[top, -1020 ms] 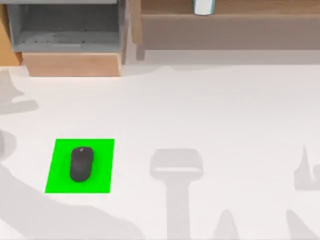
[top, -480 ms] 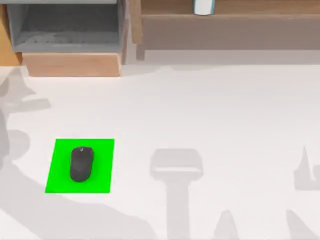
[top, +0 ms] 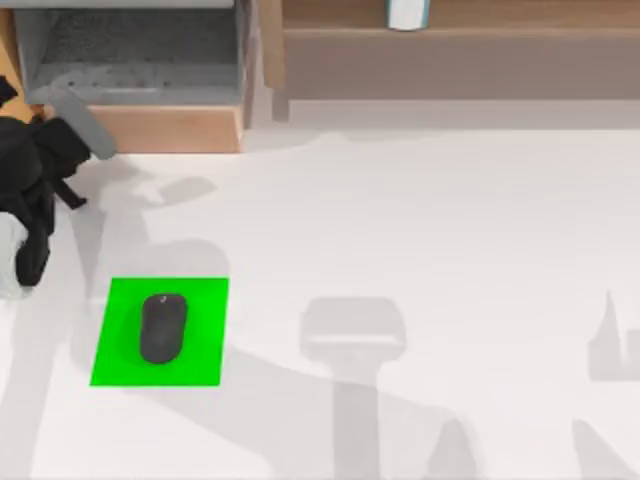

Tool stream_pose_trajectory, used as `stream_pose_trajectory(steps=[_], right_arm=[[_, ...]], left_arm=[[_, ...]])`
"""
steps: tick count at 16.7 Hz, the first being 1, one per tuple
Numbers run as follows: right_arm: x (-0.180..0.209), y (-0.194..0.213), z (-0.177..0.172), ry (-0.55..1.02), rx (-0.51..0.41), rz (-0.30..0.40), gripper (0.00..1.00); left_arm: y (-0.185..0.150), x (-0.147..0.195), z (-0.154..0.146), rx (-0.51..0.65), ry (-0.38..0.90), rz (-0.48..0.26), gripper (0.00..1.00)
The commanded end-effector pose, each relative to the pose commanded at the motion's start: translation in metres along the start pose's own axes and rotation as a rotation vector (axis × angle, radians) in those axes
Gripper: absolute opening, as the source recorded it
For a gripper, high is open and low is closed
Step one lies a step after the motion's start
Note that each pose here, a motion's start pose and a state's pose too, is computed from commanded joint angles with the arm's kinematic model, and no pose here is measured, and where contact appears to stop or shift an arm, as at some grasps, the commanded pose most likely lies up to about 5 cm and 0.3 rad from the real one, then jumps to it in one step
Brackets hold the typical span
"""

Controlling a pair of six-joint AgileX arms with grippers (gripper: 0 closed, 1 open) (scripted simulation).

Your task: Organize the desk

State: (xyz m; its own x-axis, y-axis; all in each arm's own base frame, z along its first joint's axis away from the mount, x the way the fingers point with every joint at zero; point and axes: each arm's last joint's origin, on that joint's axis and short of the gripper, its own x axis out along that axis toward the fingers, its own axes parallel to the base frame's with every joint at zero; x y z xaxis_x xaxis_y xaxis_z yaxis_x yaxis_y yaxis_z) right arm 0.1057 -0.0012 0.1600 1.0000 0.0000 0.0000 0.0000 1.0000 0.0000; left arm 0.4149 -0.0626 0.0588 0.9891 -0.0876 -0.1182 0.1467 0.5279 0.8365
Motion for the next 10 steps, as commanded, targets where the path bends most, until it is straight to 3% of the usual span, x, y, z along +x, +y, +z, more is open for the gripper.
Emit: stream_pose_trajectory(steps=[4, 10], right_arm=[[0.0, 0.0, 0.0, 0.0, 0.0, 0.0, 1.0], [0.0, 0.0, 0.0, 0.0, 0.0, 0.0, 1.0]], left_arm=[[-0.055, -0.016, 0.09, -0.257, -0.05, -0.029, 1.0], [-0.057, -0.021, 0.185, -0.621, -0.15, 0.085, 1.0]])
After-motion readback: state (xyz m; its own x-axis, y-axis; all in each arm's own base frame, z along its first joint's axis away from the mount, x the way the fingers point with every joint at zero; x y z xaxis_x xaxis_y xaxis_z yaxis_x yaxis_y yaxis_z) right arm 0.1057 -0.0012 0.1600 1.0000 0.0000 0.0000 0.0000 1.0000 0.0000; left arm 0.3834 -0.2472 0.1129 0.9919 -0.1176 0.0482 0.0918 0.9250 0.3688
